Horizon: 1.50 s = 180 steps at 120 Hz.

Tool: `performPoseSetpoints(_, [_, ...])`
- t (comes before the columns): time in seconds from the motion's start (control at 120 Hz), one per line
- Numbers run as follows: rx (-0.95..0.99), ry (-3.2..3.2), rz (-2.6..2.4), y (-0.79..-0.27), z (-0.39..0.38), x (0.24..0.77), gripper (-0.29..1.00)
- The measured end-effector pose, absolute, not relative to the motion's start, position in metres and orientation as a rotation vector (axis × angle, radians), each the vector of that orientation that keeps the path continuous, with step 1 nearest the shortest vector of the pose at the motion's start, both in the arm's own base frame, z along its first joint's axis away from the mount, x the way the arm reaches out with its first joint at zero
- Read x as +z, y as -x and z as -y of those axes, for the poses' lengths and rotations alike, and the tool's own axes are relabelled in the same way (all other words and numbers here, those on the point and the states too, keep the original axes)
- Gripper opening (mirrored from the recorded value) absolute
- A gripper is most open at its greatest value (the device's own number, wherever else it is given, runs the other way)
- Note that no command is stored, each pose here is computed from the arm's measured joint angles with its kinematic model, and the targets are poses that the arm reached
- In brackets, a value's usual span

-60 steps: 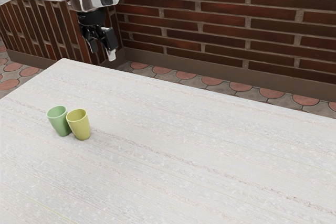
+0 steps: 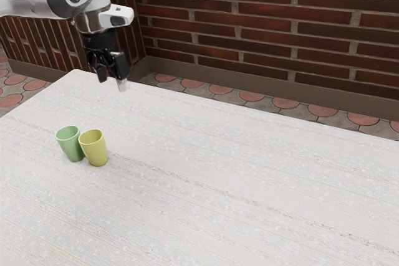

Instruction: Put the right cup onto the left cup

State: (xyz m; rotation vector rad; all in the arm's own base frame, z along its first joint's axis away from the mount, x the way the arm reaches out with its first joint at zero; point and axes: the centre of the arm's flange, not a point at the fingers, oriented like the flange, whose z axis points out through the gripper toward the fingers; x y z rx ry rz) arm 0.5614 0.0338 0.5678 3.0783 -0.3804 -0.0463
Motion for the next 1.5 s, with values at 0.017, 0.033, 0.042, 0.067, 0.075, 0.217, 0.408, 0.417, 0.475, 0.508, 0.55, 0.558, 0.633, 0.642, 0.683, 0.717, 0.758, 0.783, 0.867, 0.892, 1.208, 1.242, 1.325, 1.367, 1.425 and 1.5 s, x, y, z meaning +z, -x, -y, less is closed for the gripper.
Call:
performPoseSetpoints(0.017, [-0.047,-3.079,0.374,-0.559,-0.036,0.565,0.7])
performPoseSetpoints(0.033, [-0.045,-3.081,0.368,-0.557,-0.039,0.562,0.7])
performPoseSetpoints(0.042, [-0.044,-3.081,0.365,-0.556,-0.04,0.561,0.7])
performPoseSetpoints(0.067, [-0.046,-3.082,0.355,-0.554,-0.044,0.557,0.7])
performPoseSetpoints(0.075, [-0.046,-3.083,0.351,-0.553,-0.045,0.555,0.7])
performPoseSetpoints(0.217, [-0.076,-3.094,0.271,-0.55,-0.074,0.512,0.7])
performPoseSetpoints(0.408, [-0.09,-3.121,0.125,-0.562,-0.128,0.454,0.7])
performPoseSetpoints(0.417, [-0.09,-3.122,0.117,-0.562,-0.131,0.451,0.7])
performPoseSetpoints(0.475, [-0.092,-3.131,0.065,-0.565,-0.151,0.438,0.7])
performPoseSetpoints(0.508, [-0.092,-3.135,0.047,-0.568,-0.158,0.43,0.7])
performPoseSetpoints(0.55, [-0.089,-3.141,0.036,-0.571,-0.164,0.421,0.7])
performPoseSetpoints(0.558, [-0.088,-3.142,0.034,-0.572,-0.165,0.419,0.7])
performPoseSetpoints(0.633, [-0.066,-3.15,0.033,-0.576,-0.168,0.413,0.7])
performPoseSetpoints(0.642, [-0.063,-3.151,0.034,-0.576,-0.168,0.413,0.7])
performPoseSetpoints(0.683, [-0.051,-3.154,0.041,-0.577,-0.167,0.411,0.7])
performPoseSetpoints(0.717, [-0.046,-3.155,0.046,-0.578,-0.166,0.409,0.7])
performPoseSetpoints(0.758, [-0.05,-3.157,0.049,-0.58,-0.166,0.403,0.7])
performPoseSetpoints(0.783, [-0.055,-3.157,0.05,-0.581,-0.166,0.398,0.7])
performPoseSetpoints(0.867, [-0.078,-3.157,0.055,-0.584,-0.166,0.383,0.7])
performPoseSetpoints(0.892, [-0.086,-3.156,0.056,-0.585,-0.166,0.378,0.7])
performPoseSetpoints(1.208, [-0.127,-3.15,0.049,-0.595,-0.167,0.327,0.7])
performPoseSetpoints(1.242, [-0.124,-3.152,0.049,-0.596,-0.167,0.323,0.7])
performPoseSetpoints(1.325, [-0.128,-3.154,0.048,-0.598,-0.168,0.311,0.7])
performPoseSetpoints(1.367, [-0.128,-3.155,0.048,-0.598,-0.168,0.308,0.7])
performPoseSetpoints(1.425, [-0.124,-3.156,0.05,-0.598,-0.168,0.306,0.67])
performPoseSetpoints(1.5, [-0.118,-3.161,0.056,-0.598,-0.168,0.307,0.47])
